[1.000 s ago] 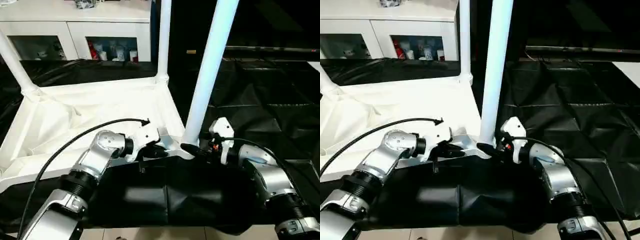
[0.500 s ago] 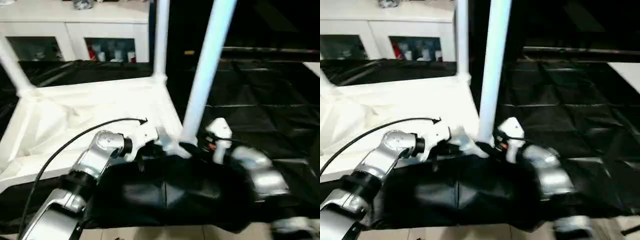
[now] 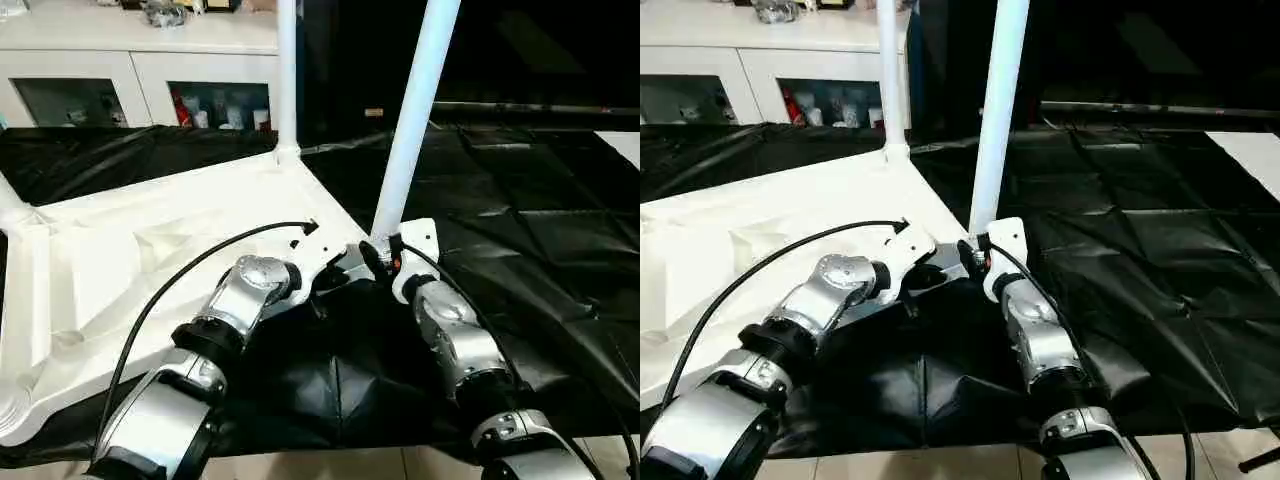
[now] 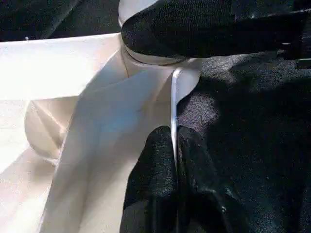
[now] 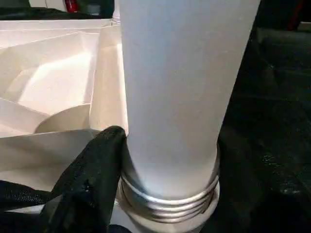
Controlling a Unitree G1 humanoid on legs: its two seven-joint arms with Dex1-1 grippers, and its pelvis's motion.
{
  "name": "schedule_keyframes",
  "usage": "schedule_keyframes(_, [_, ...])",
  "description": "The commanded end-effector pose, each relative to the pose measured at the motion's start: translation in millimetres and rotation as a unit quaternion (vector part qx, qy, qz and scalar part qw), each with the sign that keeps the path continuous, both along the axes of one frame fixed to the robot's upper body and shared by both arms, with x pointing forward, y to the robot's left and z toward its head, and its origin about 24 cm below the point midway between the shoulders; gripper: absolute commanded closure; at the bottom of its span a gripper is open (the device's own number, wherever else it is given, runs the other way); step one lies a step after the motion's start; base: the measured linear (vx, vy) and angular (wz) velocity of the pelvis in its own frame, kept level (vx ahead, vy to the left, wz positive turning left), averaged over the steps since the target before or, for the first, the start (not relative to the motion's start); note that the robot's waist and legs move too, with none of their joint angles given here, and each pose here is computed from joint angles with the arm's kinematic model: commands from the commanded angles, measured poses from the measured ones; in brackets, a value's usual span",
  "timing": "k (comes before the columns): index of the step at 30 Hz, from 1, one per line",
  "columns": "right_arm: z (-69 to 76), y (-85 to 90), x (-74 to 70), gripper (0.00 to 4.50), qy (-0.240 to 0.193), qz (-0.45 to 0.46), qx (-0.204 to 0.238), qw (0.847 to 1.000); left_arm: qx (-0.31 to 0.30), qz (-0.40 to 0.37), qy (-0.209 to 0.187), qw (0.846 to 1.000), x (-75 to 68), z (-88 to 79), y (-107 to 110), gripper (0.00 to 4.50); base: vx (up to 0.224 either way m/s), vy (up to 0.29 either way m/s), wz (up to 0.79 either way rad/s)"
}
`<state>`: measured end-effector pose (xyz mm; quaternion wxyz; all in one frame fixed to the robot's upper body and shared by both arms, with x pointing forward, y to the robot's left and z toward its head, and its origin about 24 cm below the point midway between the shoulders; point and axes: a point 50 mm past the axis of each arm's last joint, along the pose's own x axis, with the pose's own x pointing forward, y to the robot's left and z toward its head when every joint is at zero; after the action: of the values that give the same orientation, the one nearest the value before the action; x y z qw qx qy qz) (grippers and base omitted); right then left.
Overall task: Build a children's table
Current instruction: Rotate leg to tighten
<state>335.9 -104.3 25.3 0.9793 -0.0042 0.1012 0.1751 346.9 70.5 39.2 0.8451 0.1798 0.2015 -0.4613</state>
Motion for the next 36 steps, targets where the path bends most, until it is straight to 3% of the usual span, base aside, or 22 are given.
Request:
schedule_keyframes(1, [-2.7, 29.3, -10.0, 1.27, 0.008, 0.098, 0.028, 0.995, -0.036, 0.004, 0.022, 0.999, -6.4, -8.8, -7, 4.50, 0.000, 0.000, 0.00])
schedule_keyframes(3, [6.5, 13.2, -6.1, 1.10, -0.015, 0.112, 0.021, 0.993, -0.043, -0.006, 0.023, 0.999, -5.9, -7.4, 1, 4.50, 0.000, 0.000, 0.00])
schedule_keyframes(8, [13.9, -7.6, -7.9, 0.73, -0.011, 0.170, 0.004, 0.985, -0.055, -0.044, 0.023, 0.997, -9.1, -4.3, 11, 4.50, 0.000, 0.000, 0.00])
schedule_keyframes(9, [17.4, -22.2, -13.6, 0.73, -0.004, 0.221, -0.018, 0.975, -0.069, -0.082, 0.029, 0.994, -14.2, -1.8, 17, 4.50, 0.000, 0.000, 0.00])
schedule_keyframes(11, [20.0, -31.8, -19.0, 0.73, 0.004, 0.258, -0.029, 0.966, -0.079, -0.114, 0.038, 0.990, -19.3, 0.4, 22, 4.50, 0.000, 0.000, 0.00])
schedule_keyframes(17, [26.7, -49.0, -31.1, 0.73, 0.022, 0.329, -0.031, 0.944, -0.095, -0.186, 0.066, 0.976, -33.1, 6.3, 35, 4.50, 0.000, 0.000, 0.00])
schedule_keyframes(23, [28.0, -51.8, -35.4, 0.73, 0.034, 0.355, -0.027, 0.934, -0.104, -0.204, 0.075, 0.971, -38.3, 10.1, 42, 4.50, 0.000, 0.000, 0.00])
schedule_keyframes(28, [23.5, -52.1, -37.4, 1.25, 0.047, 0.370, -0.042, 0.927, -0.101, -0.196, 0.073, 0.973, -37.4, 10.2, 44, 4.50, 0.000, 0.000, 0.00])
schedule_keyframes(36, [19.1, -53.5, -39.4, 1.25, 0.053, 0.378, -0.067, 0.922, -0.097, -0.183, 0.068, 0.976, -35.6, 10.8, 47, 4.50, 0.000, 0.000, 0.00])
